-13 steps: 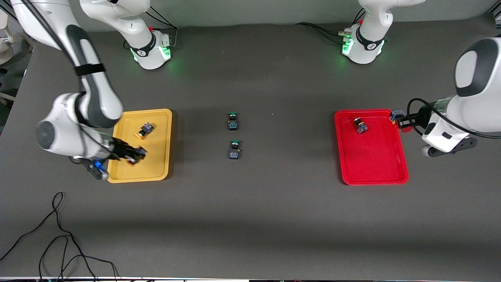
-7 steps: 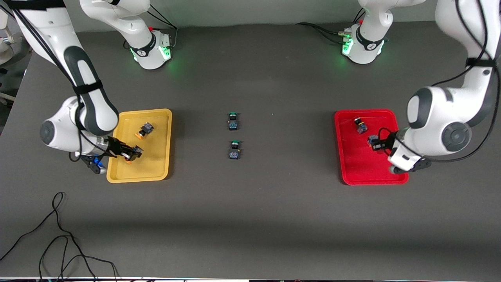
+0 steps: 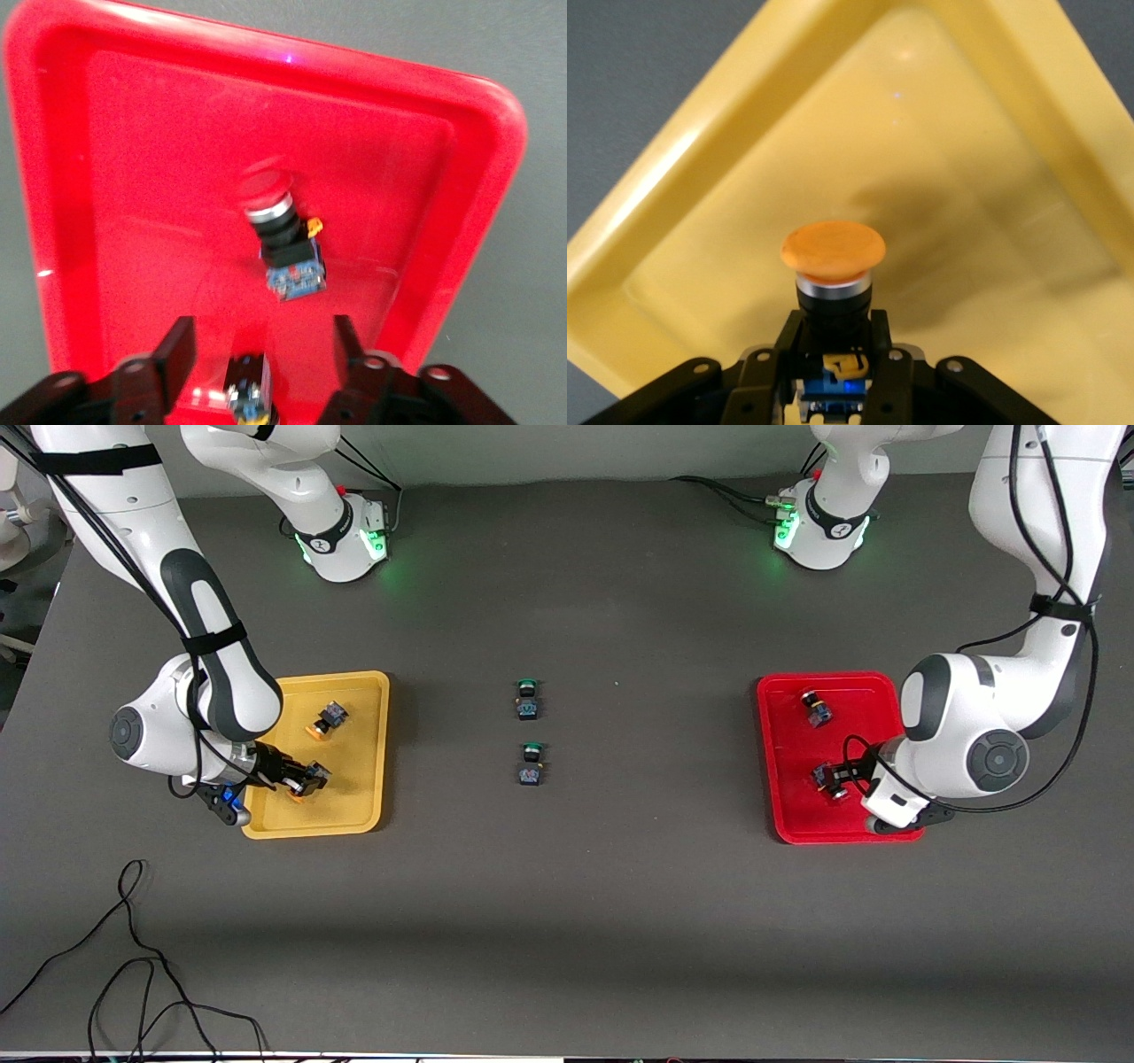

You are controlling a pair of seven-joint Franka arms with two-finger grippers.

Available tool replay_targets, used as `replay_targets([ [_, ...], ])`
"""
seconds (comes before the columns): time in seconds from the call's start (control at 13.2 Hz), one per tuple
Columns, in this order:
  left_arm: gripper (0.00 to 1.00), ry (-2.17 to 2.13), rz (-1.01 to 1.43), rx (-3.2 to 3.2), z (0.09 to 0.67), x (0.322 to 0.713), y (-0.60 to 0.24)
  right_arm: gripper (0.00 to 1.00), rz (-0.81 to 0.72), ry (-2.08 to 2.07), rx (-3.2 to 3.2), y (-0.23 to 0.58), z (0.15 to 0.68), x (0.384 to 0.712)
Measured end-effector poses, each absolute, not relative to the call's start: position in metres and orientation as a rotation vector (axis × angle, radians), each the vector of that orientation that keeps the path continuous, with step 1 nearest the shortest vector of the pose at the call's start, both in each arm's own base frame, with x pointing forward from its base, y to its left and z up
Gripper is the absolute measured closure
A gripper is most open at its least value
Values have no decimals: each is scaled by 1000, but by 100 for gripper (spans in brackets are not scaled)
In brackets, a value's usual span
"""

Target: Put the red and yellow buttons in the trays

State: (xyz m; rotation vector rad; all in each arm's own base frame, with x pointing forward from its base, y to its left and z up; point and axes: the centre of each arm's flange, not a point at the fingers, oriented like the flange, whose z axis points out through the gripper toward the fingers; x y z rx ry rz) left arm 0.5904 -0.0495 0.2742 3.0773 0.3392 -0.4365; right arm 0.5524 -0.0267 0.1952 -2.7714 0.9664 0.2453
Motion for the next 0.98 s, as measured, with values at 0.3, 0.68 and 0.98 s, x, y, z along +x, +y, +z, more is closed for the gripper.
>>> replay_targets([
  [0.3,0,324,-332,3117,393,578,-48,25,128,927,-2747,-23,247,572],
  [0.68,0,322,-147,3154,521,529,-47,0,8,652,-2854,-14,383,563],
  [0.98,0,286,-23,3156,560,521,-47,0,-25,375,-3018,-5,504,524],
])
